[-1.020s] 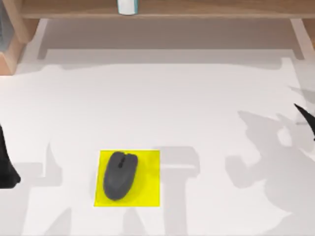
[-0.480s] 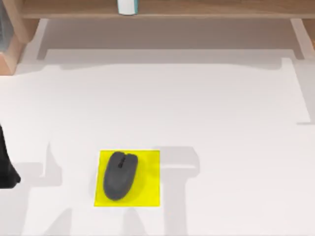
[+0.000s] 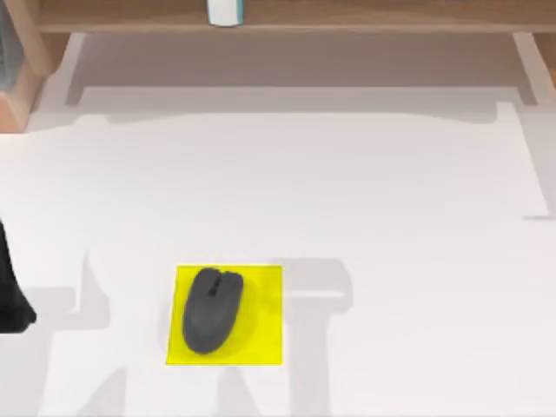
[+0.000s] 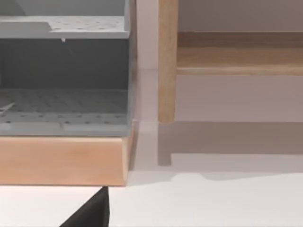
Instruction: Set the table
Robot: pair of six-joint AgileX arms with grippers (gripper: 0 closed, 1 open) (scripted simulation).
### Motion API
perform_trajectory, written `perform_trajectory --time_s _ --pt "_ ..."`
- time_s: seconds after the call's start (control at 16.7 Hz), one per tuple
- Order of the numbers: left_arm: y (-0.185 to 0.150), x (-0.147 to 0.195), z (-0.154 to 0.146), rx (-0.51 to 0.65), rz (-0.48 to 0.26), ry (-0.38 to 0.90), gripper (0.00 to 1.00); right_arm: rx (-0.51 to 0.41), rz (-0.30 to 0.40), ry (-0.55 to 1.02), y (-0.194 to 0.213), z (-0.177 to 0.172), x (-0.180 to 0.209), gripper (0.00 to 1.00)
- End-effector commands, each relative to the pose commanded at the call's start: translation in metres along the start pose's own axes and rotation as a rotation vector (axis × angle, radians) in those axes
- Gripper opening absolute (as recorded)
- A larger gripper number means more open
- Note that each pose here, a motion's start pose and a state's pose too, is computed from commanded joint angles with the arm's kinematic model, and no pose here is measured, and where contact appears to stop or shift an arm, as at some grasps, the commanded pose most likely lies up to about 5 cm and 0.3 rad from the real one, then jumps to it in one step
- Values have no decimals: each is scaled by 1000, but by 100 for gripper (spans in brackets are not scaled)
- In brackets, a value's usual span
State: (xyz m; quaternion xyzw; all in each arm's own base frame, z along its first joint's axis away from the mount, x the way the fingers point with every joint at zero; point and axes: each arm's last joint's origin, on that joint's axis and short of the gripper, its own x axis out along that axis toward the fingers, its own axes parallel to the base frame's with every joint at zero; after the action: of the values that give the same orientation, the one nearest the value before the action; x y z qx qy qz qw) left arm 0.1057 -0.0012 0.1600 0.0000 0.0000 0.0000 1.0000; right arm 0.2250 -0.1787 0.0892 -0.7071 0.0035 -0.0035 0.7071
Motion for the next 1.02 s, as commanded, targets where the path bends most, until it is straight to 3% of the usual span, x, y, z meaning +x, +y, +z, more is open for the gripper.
perform_trajectory --time_s 0.66,1.02 --pt "0 0 0 0 0 0 100 0 0 0 0 0 25 100" --pt "0 0 0 0 0 0 100 0 0 0 0 0 25 55"
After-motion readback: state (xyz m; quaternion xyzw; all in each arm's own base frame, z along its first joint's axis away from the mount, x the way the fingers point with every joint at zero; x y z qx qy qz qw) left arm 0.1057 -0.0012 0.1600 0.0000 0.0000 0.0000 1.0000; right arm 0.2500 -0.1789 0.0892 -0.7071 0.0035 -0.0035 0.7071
